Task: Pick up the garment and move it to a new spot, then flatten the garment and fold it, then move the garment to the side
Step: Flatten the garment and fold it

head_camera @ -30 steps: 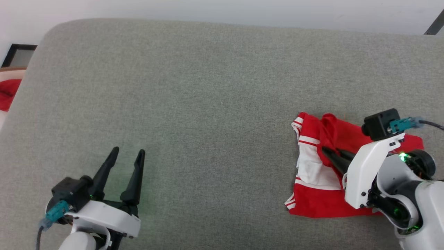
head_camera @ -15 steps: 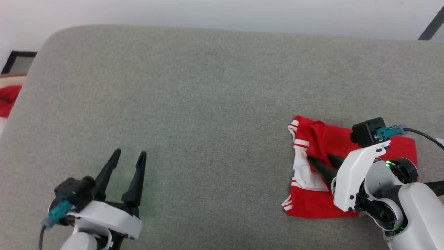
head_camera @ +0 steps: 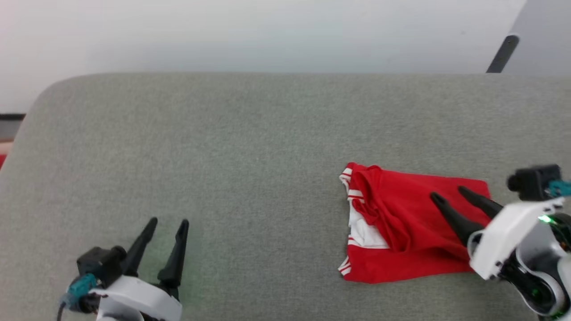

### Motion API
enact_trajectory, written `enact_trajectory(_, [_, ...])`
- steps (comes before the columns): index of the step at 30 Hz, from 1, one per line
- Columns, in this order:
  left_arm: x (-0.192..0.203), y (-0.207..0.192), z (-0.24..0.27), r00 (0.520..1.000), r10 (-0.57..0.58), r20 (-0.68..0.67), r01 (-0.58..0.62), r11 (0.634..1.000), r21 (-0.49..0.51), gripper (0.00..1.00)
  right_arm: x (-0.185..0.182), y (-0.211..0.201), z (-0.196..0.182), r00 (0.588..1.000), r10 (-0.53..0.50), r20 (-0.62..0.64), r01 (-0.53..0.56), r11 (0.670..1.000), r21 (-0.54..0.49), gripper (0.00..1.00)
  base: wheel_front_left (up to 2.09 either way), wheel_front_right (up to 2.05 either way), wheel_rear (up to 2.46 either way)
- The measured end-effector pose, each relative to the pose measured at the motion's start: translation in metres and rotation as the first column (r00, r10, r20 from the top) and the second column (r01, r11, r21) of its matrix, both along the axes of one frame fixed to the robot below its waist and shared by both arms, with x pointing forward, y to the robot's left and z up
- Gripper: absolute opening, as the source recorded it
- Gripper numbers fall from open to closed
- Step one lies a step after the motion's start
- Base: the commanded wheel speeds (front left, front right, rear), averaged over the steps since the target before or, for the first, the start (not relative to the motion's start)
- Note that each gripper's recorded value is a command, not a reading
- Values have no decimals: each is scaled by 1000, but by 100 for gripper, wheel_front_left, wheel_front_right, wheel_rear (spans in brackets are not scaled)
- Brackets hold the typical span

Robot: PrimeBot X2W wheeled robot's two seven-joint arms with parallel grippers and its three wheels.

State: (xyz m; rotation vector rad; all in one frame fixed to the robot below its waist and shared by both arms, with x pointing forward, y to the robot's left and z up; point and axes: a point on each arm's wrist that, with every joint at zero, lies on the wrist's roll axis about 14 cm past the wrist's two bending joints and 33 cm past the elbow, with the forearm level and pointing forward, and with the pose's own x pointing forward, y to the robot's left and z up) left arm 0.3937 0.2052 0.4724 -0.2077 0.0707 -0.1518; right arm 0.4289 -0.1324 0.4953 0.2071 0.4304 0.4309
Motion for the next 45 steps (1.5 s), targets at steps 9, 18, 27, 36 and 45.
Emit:
enact_trajectory(9, [-8, -13, -7, 999, -25, -25, 25, 1000, -14, 100, -25, -68, 6, 966, -214, 143, 213, 977, 24, 100, 0, 0, 0])
enact_trajectory(18, [-22, -15, -2, 1000, -19, -2, 19, 1000, -7, 100, -53, -76, 9, 913, -299, 278, 291, 954, 70, 100, 0, 0, 0])
enact_trajectory(27, [-40, -5, 13, 998, 12, 58, -14, 999, 31, 100, -60, -81, 29, 866, -341, 367, 324, 940, 108, 100, 0, 0, 0])
enact_trajectory(36, [-67, 5, 19, 995, 51, 87, -56, 997, 52, 100, -77, -77, 29, 861, -349, 369, 327, 937, 124, 100, 0, 0, 0])
enact_trajectory(45, [-78, 8, 22, 993, 66, 97, -72, 995, 64, 100, -85, -80, 29, 857, -368, 361, 346, 930, 125, 100, 0, 0, 0])
